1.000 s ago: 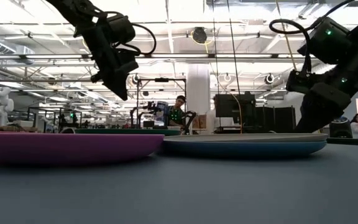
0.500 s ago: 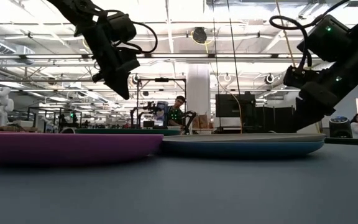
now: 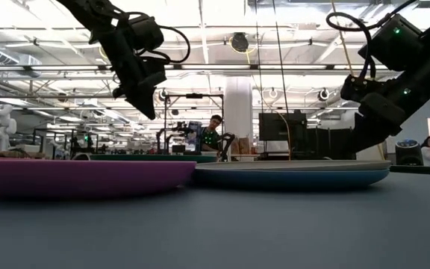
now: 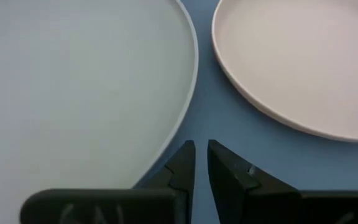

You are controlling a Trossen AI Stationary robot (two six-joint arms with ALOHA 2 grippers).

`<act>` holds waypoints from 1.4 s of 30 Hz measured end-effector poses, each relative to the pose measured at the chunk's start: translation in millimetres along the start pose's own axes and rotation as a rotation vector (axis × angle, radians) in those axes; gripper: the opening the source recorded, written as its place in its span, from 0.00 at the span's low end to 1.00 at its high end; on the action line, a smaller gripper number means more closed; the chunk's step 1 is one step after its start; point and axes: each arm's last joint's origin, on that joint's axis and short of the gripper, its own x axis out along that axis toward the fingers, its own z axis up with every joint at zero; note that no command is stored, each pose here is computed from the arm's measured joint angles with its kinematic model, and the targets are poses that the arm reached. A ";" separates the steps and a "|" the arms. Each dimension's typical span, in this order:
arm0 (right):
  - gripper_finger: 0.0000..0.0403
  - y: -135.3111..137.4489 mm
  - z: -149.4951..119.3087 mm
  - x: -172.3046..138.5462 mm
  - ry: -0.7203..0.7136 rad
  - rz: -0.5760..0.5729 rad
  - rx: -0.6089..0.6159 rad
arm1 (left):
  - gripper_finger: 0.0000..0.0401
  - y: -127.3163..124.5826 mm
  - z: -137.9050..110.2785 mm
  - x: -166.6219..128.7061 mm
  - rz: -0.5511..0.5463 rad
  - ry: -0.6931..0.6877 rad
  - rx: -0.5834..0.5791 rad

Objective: Stack plastic plates
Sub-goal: Stack the green plate on top of the gray plate

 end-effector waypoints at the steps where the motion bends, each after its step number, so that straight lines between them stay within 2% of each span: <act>1: 0.09 0.0 0.4 -0.7 -0.005 0.003 0.002 | 0.04 1.2 0.4 0.3 -0.016 -0.001 0.012; 6: 0.09 0.1 2.9 -3.7 -0.032 0.012 -0.017 | 0.04 14.6 4.1 9.6 -0.169 -0.011 0.017; 10: 0.09 -0.8 4.2 -4.9 -0.047 0.002 -0.055 | 0.04 27.7 4.4 31.0 -0.204 0.005 0.017; 16: 0.09 -4.7 12.0 -6.6 -0.085 -0.094 -0.074 | 0.04 34.1 0.3 54.7 -0.208 0.047 0.009; 26: 0.09 1.6 37.3 -15.5 -0.154 -0.064 -0.090 | 0.04 27.6 0.6 48.3 -0.221 0.046 0.042; 31: 0.09 2.4 40.3 -16.6 -0.163 -0.060 -0.085 | 0.05 29.8 -1.1 48.3 -0.196 0.063 0.053; 34: 0.09 2.5 40.6 -16.8 -0.165 -0.059 -0.073 | 0.11 31.8 -2.6 48.3 -0.192 0.077 0.066; 38: 0.09 2.5 40.5 -16.7 -0.165 -0.057 -0.061 | 0.26 36.6 -6.1 48.3 -0.183 0.109 0.079; 42: 0.09 2.5 40.4 -16.7 -0.164 -0.055 -0.044 | 0.39 44.1 -6.8 48.8 -0.089 0.121 0.068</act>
